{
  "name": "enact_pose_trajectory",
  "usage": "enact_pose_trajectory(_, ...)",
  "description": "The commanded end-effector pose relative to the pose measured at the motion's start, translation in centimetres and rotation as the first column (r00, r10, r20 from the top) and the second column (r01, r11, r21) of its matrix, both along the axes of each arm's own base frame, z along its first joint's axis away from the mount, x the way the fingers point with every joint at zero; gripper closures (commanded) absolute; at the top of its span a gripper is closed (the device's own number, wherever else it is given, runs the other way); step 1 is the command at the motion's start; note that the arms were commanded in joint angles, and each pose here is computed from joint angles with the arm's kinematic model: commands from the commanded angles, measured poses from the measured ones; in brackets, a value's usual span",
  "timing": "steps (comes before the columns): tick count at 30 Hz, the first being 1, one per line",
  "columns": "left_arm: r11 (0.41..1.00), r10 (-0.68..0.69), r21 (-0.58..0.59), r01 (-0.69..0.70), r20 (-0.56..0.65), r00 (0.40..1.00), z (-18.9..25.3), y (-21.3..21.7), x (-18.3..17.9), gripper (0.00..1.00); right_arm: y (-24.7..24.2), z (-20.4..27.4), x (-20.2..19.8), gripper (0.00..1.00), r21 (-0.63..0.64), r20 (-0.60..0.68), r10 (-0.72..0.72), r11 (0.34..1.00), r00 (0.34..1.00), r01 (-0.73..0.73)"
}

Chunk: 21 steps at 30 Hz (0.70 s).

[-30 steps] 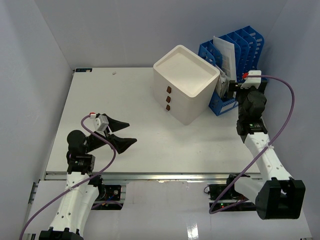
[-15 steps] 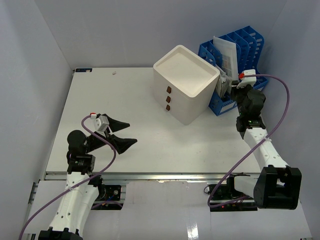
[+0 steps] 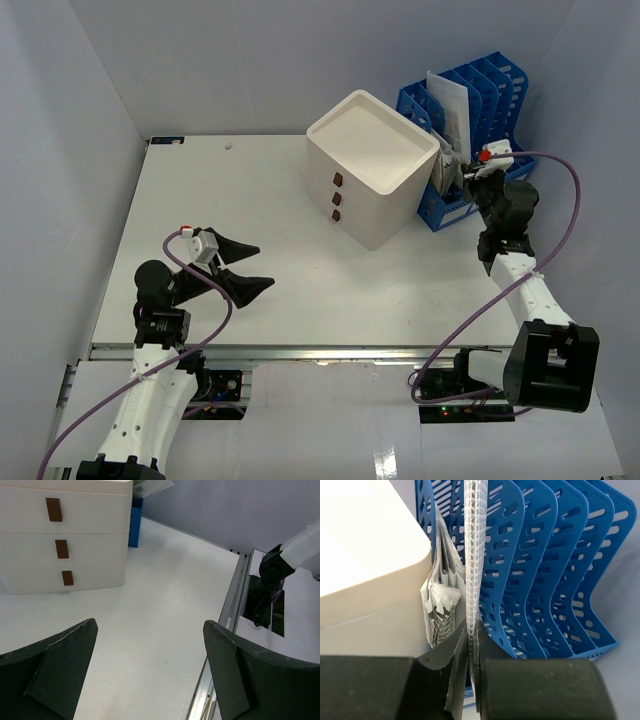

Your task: Organize the desk

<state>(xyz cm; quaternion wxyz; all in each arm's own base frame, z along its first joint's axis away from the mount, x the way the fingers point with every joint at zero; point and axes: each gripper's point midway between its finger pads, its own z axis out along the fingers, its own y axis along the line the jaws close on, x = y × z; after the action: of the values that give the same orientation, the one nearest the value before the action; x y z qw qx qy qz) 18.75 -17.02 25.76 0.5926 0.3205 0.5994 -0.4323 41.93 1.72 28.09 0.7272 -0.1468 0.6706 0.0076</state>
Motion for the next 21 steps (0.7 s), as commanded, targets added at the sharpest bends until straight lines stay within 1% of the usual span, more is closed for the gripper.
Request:
enact_pose_trajectory(1,1.0,-0.001,0.005,0.001,0.005,1.0,0.0,-0.1,0.1,0.02,1.1,3.9,-0.9,0.91,-0.002,0.215,0.078,0.997,0.973,-0.08)
enact_pose_trajectory(3,1.0,-0.001,0.005,0.001,0.004,1.0,0.0,-0.1,0.0,0.02,1.1,4.5,-1.2,0.92,0.025,0.25,0.082,0.996,0.965,-0.091)
enact_pose_trajectory(5,1.0,-0.001,0.006,0.001,0.002,1.0,0.0,-0.1,0.1,0.02,1.4,3.8,-1.7,0.92,0.048,0.269,0.098,0.992,0.958,-0.115)
enact_pose_trajectory(6,1.0,-0.002,0.006,0.002,0.0,1.0,-0.1,-0.1,0.1,0.02,1.8,5.1,-2.4,0.92,0.022,0.345,0.127,0.989,0.93,-0.144)
enact_pose_trajectory(7,1.0,-0.002,0.006,0.002,-0.002,1.0,-0.1,-0.1,0.1,0.02,2.2,5.4,-3.1,0.92,-0.004,0.396,0.153,0.986,0.906,-0.165)
enact_pose_trajectory(9,1.0,-0.002,0.006,0.002,-0.003,1.0,-0.1,-0.1,0.2,0.02,2.8,5.2,-4.4,0.92,-0.058,0.475,0.2,0.979,0.857,-0.196)
enact_pose_trajectory(10,1.0,-0.003,0.006,0.003,-0.004,1.0,-0.2,-0.1,0.2,0.02,3.0,5.9,-5.0,0.92,-0.089,0.525,0.221,0.975,0.822,-0.205)
enact_pose_trajectory(11,1.0,-0.003,0.006,0.003,-0.005,1.0,-0.2,-0.1,0.2,0.02,3.0,6.2,-5.2,0.92,-0.091,0.544,0.223,0.974,0.809,-0.207)
enact_pose_trajectory(14,1.0,-0.001,0.006,0.001,-0.014,1.0,-0.3,-0.1,0.2,0.02,2.2,6.5,-4.5,0.92,-0.047,0.544,0.186,0.98,0.818,-0.192)
enact_pose_trajectory(18,1.0,-0.001,0.007,0.001,-0.021,1.0,-0.4,-0.1,0.3,0.02,1.9,7.0,-3.9,0.92,-0.013,0.564,0.182,0.977,0.806,-0.212)
enact_pose_trajectory(21,1.0,0.0,0.007,0.001,-0.027,1.0,-0.5,-0.1,0.4,0.02,1.8,7.7,-3.5,0.92,-0.012,0.581,0.18,0.977,0.794,-0.212)
